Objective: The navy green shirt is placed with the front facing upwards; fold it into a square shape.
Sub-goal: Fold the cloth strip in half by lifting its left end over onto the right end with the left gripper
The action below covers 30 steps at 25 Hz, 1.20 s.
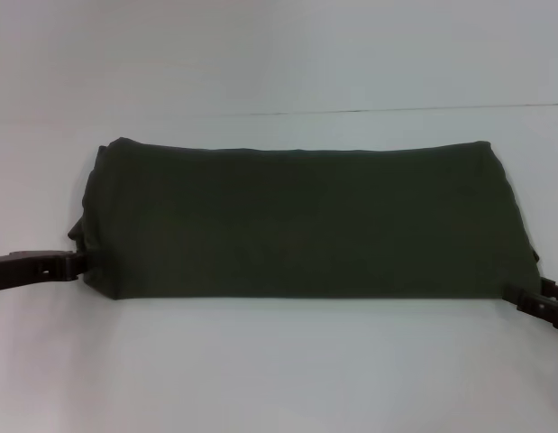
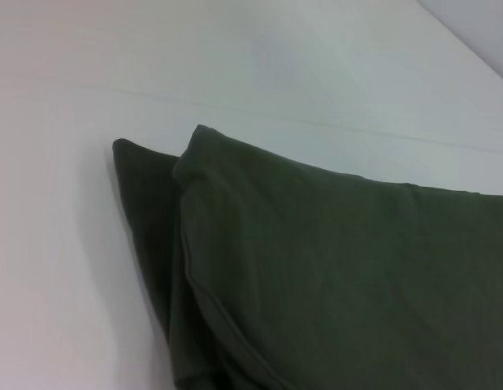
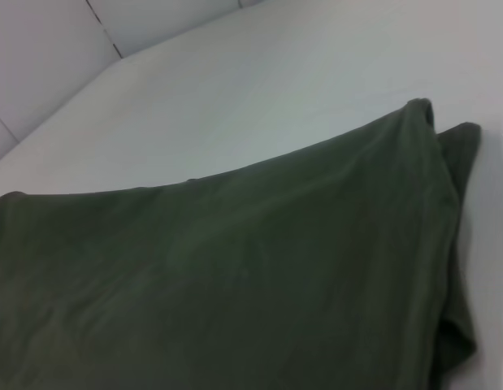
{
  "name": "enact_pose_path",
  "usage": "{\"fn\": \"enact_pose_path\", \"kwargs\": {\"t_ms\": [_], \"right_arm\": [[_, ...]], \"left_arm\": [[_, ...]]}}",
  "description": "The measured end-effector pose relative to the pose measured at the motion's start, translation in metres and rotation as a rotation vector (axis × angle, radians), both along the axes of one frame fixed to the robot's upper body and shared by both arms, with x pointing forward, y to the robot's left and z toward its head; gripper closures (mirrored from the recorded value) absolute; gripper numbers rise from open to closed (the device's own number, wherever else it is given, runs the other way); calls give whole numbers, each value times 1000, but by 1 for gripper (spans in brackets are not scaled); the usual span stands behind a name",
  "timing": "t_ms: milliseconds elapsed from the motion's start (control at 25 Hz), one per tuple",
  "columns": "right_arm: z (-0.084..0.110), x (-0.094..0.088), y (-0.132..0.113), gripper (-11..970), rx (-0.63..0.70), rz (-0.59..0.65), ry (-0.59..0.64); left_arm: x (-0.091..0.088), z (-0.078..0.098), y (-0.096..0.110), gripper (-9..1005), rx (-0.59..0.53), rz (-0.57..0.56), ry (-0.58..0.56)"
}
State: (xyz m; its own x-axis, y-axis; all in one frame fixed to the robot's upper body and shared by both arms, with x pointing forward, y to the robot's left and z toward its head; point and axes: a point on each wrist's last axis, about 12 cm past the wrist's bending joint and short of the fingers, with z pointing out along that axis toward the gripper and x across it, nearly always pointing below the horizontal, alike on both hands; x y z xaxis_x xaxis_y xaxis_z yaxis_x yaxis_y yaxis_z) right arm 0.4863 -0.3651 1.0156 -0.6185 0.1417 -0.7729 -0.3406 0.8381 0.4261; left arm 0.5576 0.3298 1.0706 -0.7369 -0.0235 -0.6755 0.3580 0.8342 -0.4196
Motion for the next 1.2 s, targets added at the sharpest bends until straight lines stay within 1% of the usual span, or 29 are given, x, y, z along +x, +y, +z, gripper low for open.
{"fn": "enact_pose_path", "kwargs": {"t_ms": [680,800,1000,1200], "right_arm": [[-5,15,15,205,-3,-1,24],[-5,16,18,401,-7,9,29],[-6,16,20,647,-7,20,38],[-7,15,20,815,-7,23,41]], "left_arm": [[2,3,-2,915,-26,-5,-21],[1,3,-2,916,-27,-3,-20],[1,3,-2,916,-29,-4,-21],[0,2,-2,916,-29,-5,-19]]}}
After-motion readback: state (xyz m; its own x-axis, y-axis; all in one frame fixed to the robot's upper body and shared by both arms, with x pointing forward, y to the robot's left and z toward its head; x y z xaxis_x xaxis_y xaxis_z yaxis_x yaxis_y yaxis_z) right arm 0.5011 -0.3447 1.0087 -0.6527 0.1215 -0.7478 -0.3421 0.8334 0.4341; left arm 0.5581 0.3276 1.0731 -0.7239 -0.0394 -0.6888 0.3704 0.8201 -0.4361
